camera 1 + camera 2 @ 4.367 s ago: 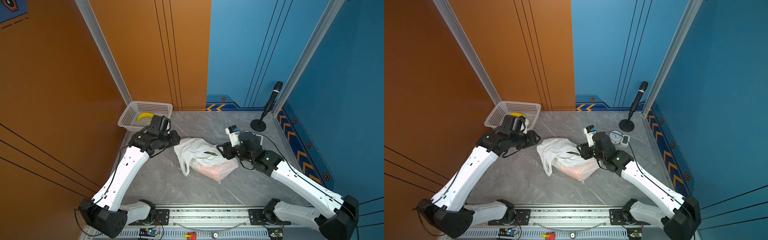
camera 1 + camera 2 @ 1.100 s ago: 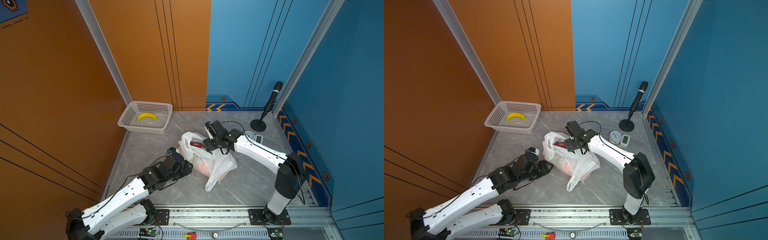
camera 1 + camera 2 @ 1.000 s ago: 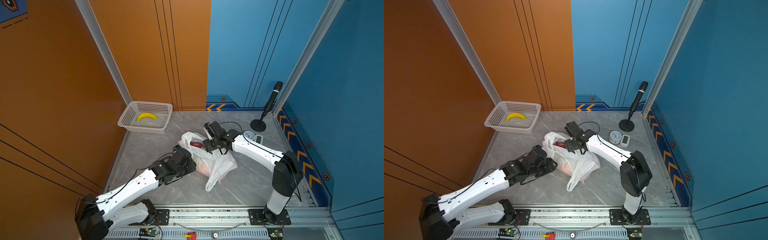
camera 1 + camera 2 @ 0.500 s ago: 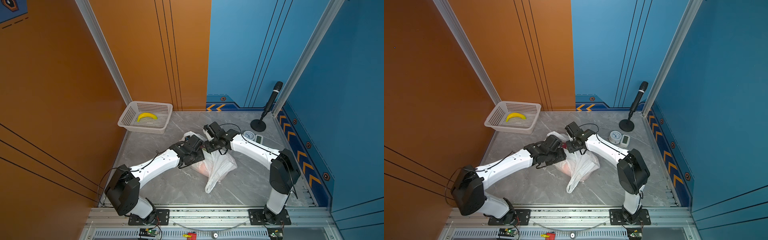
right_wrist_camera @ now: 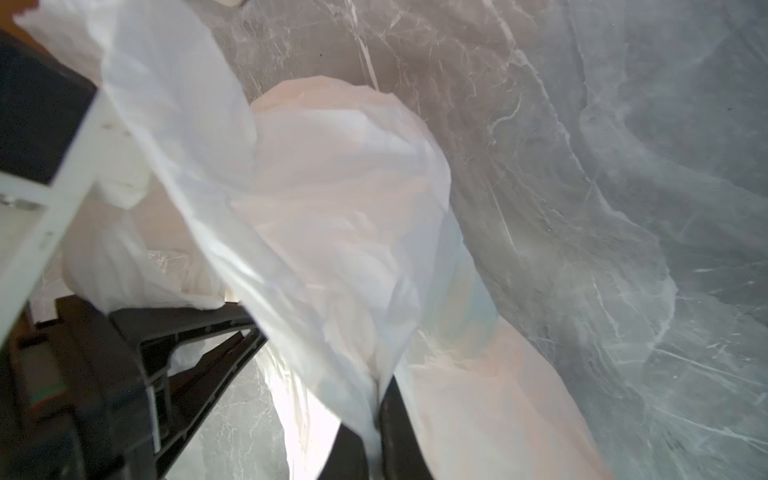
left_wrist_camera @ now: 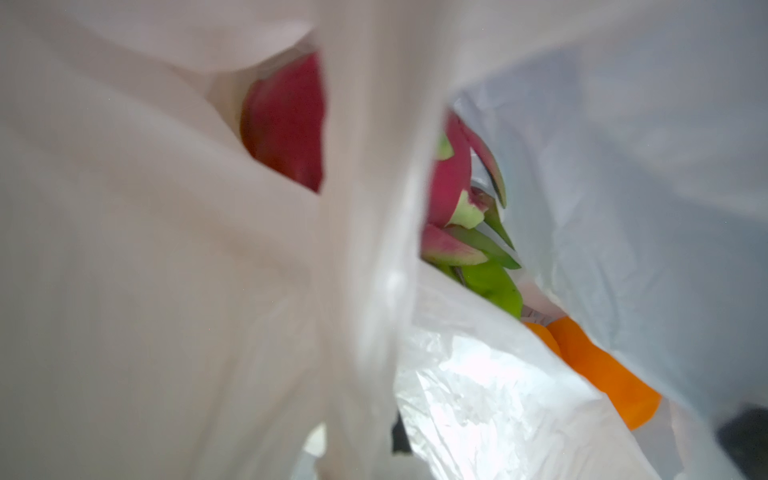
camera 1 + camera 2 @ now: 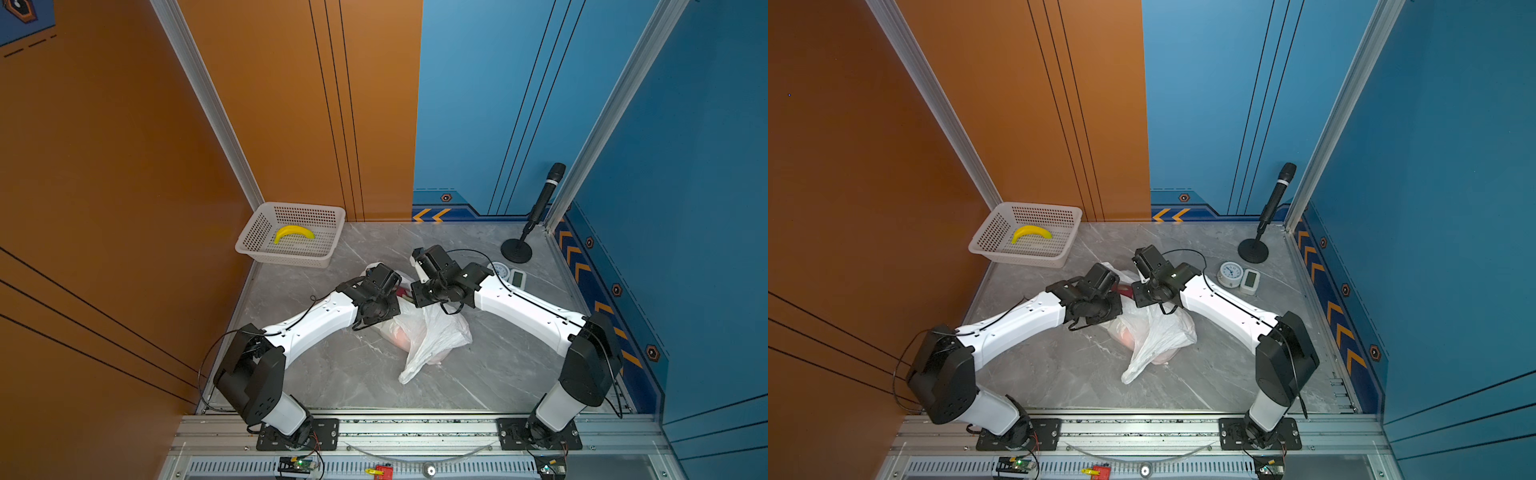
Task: Untie the knot of the plastic bag and take out the fruit
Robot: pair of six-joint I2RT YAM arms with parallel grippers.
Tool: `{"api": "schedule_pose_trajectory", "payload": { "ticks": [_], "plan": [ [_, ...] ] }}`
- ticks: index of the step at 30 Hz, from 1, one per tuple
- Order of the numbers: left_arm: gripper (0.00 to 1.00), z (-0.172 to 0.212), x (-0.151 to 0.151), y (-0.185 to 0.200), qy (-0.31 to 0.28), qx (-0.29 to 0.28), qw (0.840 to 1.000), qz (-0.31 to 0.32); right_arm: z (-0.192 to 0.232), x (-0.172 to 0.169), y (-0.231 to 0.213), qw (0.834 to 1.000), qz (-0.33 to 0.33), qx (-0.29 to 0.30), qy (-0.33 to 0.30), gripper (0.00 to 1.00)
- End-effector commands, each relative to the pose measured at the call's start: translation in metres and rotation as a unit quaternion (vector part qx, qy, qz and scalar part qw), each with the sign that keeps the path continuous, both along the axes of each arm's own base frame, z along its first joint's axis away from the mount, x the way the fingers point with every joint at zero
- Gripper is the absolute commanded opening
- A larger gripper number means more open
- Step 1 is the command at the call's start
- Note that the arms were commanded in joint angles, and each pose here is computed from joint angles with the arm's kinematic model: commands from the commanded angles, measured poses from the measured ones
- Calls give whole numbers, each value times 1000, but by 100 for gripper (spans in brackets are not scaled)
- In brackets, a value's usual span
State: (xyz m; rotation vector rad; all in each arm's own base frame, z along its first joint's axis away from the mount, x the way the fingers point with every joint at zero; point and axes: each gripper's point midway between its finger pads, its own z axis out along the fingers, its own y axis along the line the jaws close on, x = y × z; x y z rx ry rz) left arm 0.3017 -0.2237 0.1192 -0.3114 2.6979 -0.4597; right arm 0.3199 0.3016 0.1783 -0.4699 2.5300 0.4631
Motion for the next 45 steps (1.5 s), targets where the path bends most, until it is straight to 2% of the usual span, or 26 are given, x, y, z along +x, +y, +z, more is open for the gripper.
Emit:
{"api": "schedule_pose_trajectory", "payload": {
  "ticks": [1, 15, 22, 33, 35, 40, 42, 45],
  "plan": [
    [0, 15, -12, 21, -6, 11, 1000, -5, 13, 1, -13, 999, -26, 4, -20, 9],
    [0, 35, -53, 88, -10, 11, 999, 42, 23, 27, -69, 996, -79, -14, -47, 10],
    [0, 42, -72, 125, -10, 6, 997, 82, 15, 56, -125, 990, -131, -35, -44, 10],
    [0, 42, -78, 156, 8, 9, 995, 101, 3, 73, -162, 982, -187, -22, -23, 9],
    [8, 47, -75, 151, 3, -5, 996, 91, 4, 71, -152, 985, -173, -3, -18, 11],
    [43, 74, -63, 141, -36, -25, 997, 59, 8, 52, -104, 994, -98, 58, 0, 24],
    [57, 93, -60, 142, -65, -25, 996, 57, 15, 50, -103, 993, -100, 57, -10, 32],
    [67, 128, -55, 152, -114, -8, 991, 63, 30, 53, -109, 990, -125, 58, -29, 47]
  ]
}}
